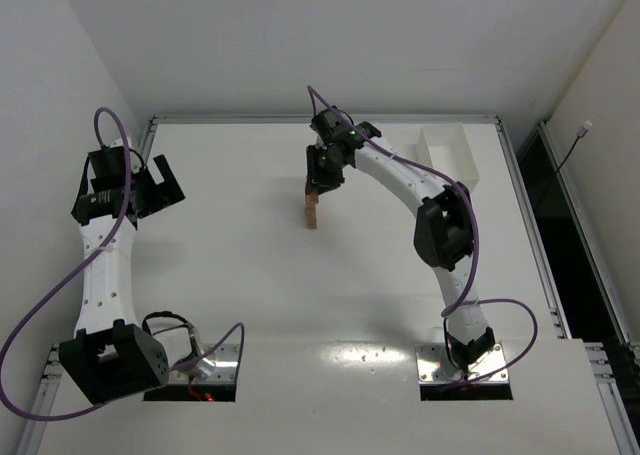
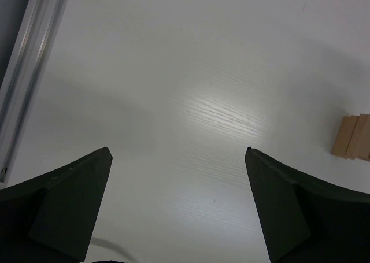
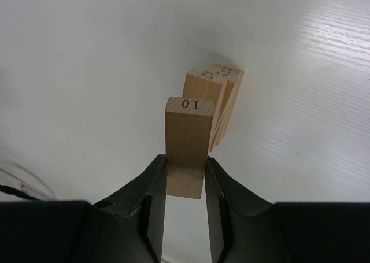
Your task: Build the wood block tower
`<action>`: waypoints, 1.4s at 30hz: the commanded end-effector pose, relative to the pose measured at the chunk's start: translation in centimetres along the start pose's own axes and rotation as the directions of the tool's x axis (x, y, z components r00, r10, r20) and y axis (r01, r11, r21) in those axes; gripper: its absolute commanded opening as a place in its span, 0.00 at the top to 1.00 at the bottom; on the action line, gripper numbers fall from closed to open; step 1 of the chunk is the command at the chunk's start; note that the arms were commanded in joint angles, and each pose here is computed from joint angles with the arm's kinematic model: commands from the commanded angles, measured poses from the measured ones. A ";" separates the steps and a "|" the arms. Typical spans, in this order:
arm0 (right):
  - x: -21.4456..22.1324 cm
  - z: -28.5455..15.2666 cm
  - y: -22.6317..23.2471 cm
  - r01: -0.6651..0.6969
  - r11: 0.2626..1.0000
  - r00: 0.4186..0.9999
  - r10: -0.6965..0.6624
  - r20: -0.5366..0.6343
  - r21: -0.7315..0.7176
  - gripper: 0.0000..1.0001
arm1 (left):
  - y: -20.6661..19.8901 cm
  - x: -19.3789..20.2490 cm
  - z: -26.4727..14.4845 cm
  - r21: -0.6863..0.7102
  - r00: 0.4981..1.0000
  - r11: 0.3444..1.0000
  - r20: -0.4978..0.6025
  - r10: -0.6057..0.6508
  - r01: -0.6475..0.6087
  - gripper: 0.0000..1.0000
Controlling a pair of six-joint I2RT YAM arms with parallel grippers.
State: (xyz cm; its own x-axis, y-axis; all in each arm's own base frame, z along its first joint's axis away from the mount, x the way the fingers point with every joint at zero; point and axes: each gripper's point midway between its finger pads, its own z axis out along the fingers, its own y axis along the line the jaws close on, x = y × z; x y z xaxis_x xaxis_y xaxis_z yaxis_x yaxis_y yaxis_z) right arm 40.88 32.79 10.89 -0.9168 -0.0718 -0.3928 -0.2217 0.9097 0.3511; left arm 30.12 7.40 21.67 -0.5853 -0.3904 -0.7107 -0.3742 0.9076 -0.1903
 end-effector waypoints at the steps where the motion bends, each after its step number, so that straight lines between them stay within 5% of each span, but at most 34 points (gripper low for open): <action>1: -0.5 0.2 1.5 0.012 0.999 1.000 -0.012 0.021 -0.037 0.96 | -0.6 -1.4 -0.4 0.011 0.999 1.000 0.048 -0.005 0.004 0.00; 17: -0.4 1.1 0.6 0.009 1.000 1.000 -0.009 0.019 -0.001 0.89 | -0.6 -1.5 -0.6 0.013 0.998 1.000 0.057 -0.004 0.003 0.00; 22: -0.5 1.1 0.5 0.009 1.000 1.000 -0.009 0.024 0.008 0.51 | -0.7 -1.1 -0.5 0.020 0.999 1.000 0.046 -0.005 0.004 0.00; 25: -0.4 1.1 0.6 0.009 1.000 1.000 -0.009 0.019 -0.001 0.47 | -0.7 -1.1 -0.5 0.020 0.999 1.000 0.046 -0.005 0.004 0.00; 27: -0.7 0.7 1.1 0.012 1.000 0.999 -0.012 0.030 -0.022 0.31 | -0.7 -1.1 -0.5 0.020 0.999 1.000 0.046 -0.005 0.004 0.00; 36: -2.8 -2.5 3.3 0.122 0.988 0.987 -0.111 0.116 -0.097 0.14 | -0.9 -1.2 -0.8 0.034 0.999 0.999 0.054 0.005 -0.007 0.00; 42: -3.5 -9.2 3.8 0.367 0.926 0.908 -0.336 0.252 -0.086 0.01 | -2.1 0.2 -1.4 0.114 0.995 0.988 0.034 0.097 -0.101 0.00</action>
State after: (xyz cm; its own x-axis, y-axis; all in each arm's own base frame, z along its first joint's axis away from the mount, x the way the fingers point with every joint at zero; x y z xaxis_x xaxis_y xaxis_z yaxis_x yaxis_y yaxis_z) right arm 40.51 33.21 12.32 -0.8518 -0.2103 -0.4798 -0.3951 0.8592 0.3249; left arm 30.07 6.58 22.10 -0.5934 -0.3578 -0.7210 -0.3172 0.9272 -0.1991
